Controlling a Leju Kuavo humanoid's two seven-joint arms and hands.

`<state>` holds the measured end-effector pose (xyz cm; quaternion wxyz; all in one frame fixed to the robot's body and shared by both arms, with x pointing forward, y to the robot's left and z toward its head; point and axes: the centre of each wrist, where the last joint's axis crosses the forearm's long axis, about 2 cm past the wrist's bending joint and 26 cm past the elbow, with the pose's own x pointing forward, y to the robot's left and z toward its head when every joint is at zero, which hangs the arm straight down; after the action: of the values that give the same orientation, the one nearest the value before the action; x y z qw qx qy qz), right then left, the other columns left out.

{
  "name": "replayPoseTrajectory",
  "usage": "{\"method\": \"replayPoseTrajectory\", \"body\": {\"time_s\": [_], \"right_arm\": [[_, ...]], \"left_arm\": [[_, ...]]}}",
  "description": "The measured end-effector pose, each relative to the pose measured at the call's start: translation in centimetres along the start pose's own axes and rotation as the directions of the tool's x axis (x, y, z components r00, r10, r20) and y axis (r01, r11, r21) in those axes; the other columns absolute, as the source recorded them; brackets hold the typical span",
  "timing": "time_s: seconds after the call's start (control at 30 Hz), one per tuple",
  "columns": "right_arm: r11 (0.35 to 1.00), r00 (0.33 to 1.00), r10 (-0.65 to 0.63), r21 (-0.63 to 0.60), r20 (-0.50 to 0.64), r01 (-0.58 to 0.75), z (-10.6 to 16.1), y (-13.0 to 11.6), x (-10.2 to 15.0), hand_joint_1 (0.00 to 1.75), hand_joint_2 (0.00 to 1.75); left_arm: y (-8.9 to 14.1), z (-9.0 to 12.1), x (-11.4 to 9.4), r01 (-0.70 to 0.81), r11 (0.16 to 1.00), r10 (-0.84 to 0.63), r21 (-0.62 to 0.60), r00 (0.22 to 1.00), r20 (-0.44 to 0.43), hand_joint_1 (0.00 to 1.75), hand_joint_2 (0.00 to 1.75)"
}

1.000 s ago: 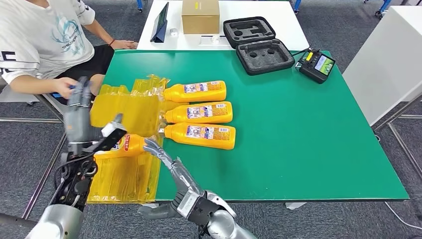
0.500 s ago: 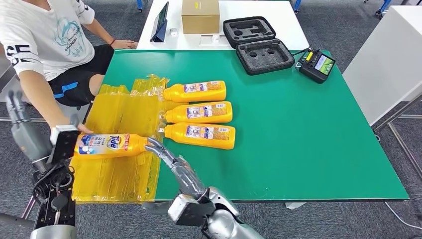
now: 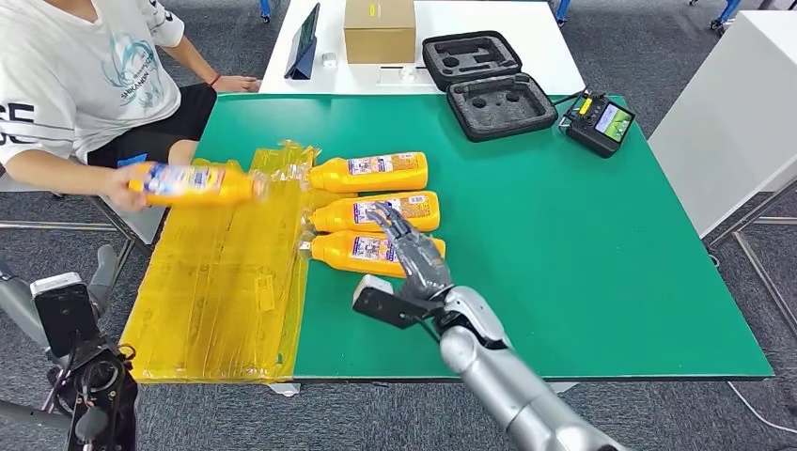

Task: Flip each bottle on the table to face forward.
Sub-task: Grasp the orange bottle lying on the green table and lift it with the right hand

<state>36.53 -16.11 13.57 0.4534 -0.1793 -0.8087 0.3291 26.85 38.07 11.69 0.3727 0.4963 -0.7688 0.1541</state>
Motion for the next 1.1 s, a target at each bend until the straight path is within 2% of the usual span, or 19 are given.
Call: {"method": "replayPoseTrajectory", "body": {"time_s": [0.17, 0.4, 1.1], "right_arm": [[0.998, 0.997, 0.052, 0.034, -0.056, -0.05, -1.5, -0.5, -1.3, 0.0, 1.75], [0.985, 0.983, 0.105, 0.15, -0.15, -0.082, -2.4, 0.0, -1.9, 0.0, 1.75], [0.928, 0.941, 0.151, 0.371, -0.303, -0.03, -2.3, 1.9, -2.0, 0.0, 1.75]], "left_arm": [[-0.5, 1.0, 0.1, -0.03, 0.999, 0.03, -0.025, 0.999, -0.029, 0.0, 1.75], [-1.2, 1.8, 0.1, -0.047, 0.997, 0.044, -0.055, 0.998, -0.051, 0.0, 1.75], [-2.3, 2.8, -0.3, -0.057, 0.994, 0.048, -0.097, 0.994, -0.097, 0.0, 1.75]]}}
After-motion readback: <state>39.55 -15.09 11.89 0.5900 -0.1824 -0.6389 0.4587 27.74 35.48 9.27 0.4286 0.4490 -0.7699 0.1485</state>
